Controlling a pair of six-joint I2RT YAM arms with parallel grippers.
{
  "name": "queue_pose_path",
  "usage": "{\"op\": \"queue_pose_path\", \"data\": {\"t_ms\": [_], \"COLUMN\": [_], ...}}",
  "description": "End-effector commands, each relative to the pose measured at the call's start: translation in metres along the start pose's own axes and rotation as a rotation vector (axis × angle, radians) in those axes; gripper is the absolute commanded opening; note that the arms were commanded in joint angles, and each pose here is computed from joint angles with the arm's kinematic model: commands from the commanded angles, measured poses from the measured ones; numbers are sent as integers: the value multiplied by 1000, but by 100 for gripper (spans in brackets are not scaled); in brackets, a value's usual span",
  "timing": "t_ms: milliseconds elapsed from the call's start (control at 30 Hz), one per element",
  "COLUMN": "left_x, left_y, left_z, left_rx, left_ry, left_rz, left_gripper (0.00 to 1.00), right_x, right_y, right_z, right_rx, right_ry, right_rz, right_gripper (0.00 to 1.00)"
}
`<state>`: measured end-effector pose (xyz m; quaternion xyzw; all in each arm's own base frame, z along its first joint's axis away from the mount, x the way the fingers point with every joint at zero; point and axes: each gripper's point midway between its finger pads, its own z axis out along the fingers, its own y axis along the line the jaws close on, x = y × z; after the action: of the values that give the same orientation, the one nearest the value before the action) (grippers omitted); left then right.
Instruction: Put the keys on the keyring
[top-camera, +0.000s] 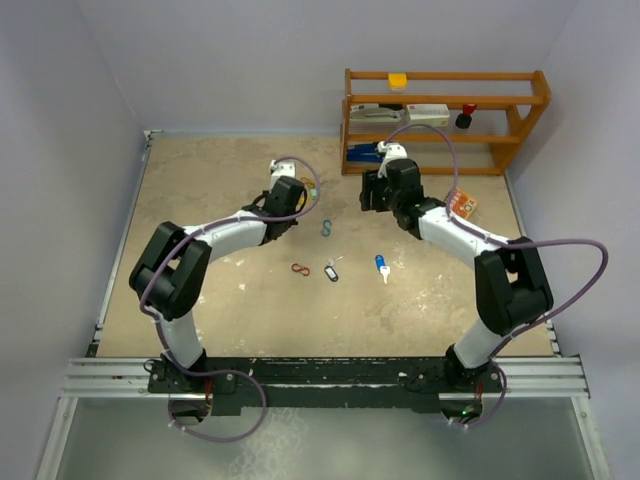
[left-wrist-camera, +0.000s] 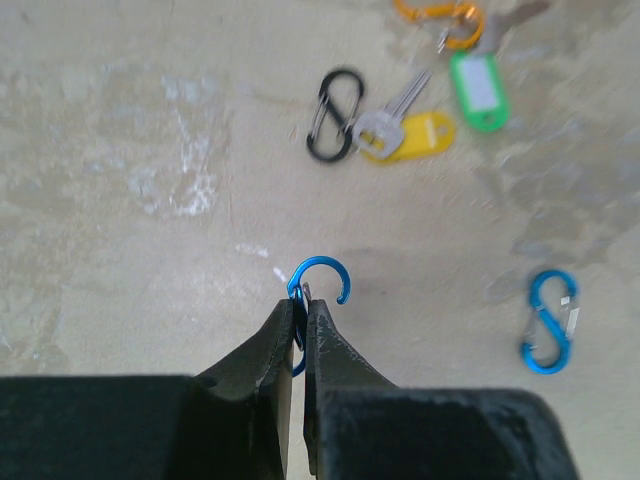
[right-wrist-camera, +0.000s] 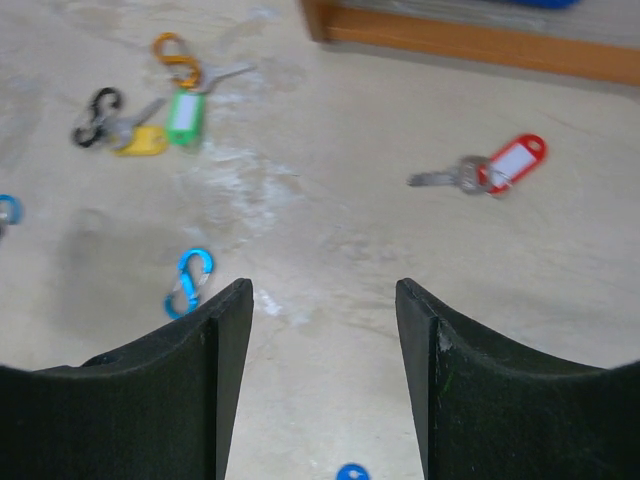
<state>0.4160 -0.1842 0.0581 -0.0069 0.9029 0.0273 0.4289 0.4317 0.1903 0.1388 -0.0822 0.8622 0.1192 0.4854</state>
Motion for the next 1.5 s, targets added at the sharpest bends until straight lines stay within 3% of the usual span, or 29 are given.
{"op": "queue_pose_path", "data": {"t_ms": [0, 233, 500, 1467], "left_x": [-73, -102, -100, -94], "left_y": [-15, -36, -37, -29], "left_z": [-30, -45, -47, -41], "left_rx": [80, 209, 225, 210], "left_ry": [-143, -195, -198, -184], "left_rz": [-84, -160, -165, -148], "left_gripper": [0, 0, 0, 0], "right_x": [6, 22, 24, 32], "right_y": [-44, -79, -101, -113], "right_z": [9, 31, 61, 110], "right_rx": [113, 160, 145, 111], "right_ry": [60, 57, -27, -36], "right_rz": [120, 164, 238, 291], "right_gripper": [61, 60, 58, 47]}}
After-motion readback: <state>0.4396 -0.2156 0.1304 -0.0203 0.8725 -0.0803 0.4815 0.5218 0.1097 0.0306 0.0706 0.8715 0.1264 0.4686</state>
